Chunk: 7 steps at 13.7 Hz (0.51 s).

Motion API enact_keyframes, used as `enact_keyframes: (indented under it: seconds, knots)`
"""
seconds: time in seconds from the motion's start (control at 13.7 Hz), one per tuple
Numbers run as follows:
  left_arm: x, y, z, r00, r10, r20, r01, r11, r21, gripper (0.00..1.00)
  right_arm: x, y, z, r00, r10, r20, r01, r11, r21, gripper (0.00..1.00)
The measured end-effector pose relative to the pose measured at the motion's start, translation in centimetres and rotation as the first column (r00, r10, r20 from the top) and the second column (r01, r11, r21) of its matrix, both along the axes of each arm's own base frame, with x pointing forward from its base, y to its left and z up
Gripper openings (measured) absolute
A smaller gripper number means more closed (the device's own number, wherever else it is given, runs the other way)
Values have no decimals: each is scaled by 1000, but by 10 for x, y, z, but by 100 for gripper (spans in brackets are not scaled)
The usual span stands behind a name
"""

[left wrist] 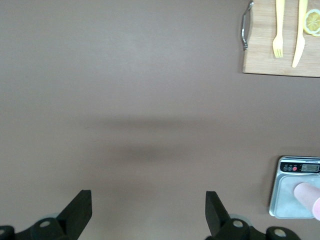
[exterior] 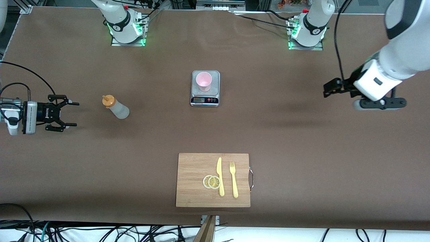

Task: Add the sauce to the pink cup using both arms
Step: 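Withdraw the left gripper while the right gripper reaches the sauce bottle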

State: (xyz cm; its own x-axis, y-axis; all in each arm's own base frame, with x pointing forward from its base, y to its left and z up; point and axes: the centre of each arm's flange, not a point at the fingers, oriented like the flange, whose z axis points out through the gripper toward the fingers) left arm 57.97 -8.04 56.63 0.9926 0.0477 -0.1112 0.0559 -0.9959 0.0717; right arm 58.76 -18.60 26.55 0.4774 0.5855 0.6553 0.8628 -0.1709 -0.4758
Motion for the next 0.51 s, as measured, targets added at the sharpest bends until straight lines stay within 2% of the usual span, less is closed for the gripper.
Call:
enact_keyframes:
  seconds: [0.22, 0.51]
  knots:
    - [-3, 39, 5, 1000, -18, -12, 18, 1000, -7, 100, -21, 0, -54, 990, 99, 102, -116, 979, 169, 100]
    - [-9, 73, 7, 998, -34, -52, 34, 999, -9, 100, -47, 9, -119, 963, 131, 236, -206, 922, 327, 100]
